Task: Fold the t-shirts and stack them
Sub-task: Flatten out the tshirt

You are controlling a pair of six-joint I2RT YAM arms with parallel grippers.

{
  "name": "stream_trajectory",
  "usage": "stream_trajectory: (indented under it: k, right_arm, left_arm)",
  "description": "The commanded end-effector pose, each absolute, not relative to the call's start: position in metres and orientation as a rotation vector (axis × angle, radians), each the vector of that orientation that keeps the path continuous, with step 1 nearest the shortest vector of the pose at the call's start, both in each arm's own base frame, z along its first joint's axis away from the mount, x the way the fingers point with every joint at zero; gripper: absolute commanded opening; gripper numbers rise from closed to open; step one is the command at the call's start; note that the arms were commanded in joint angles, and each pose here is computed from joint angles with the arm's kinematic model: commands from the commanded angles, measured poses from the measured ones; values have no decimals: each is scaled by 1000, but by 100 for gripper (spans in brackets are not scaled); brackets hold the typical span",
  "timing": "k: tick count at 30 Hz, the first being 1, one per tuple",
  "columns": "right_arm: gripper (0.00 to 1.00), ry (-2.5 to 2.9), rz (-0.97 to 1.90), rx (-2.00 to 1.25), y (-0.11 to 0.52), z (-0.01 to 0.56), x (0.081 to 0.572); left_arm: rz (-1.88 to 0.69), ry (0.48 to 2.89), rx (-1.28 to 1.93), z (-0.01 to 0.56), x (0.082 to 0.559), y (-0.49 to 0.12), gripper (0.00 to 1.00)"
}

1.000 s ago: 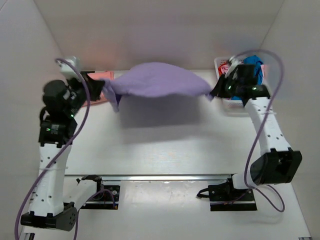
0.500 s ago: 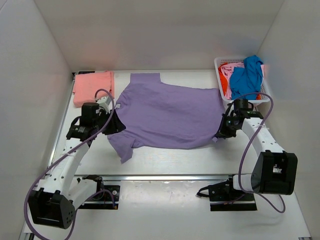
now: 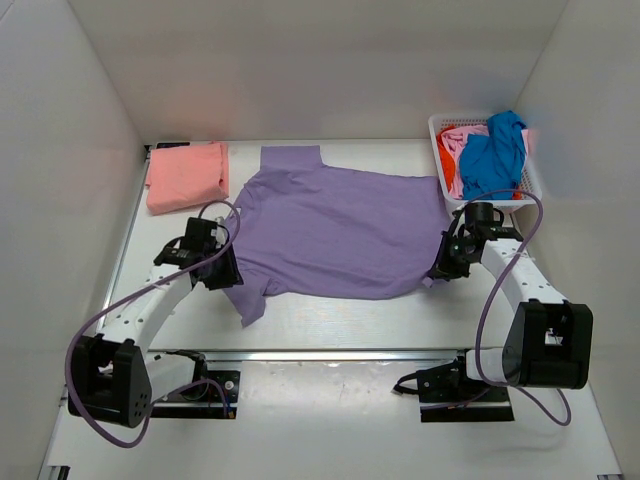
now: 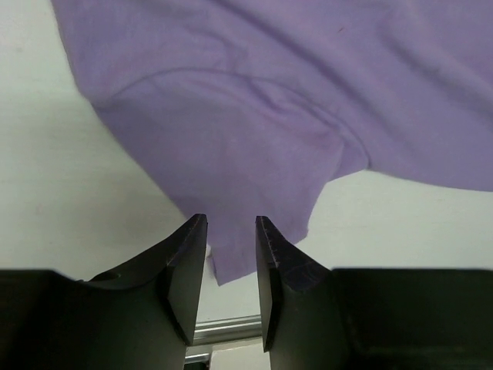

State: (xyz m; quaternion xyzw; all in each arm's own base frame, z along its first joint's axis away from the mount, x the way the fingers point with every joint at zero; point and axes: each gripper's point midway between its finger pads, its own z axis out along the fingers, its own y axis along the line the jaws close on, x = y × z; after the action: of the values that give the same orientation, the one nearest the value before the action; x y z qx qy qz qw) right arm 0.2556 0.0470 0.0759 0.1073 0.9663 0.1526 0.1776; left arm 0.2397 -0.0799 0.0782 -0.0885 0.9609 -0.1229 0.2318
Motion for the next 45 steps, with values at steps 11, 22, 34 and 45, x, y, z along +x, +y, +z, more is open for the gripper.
stream_trajectory:
  k: [11,22,34,45]
  right_arm:
    - [1,2673,511,252,57,80,263]
    - [0,2646,552,242,56,84,271]
    - [0,2386,606,141,66,184,287]
    - [0,1753,594,-84,81,420,247]
  left_arm:
    - [-211,2770,-309,31,207,-84,47]
    - [-87,2867,-298,-4,198,-86,42]
    - [-315,2236,-373,227,312,-69,0]
    - [-645,1396,-226,545,244,-76,0]
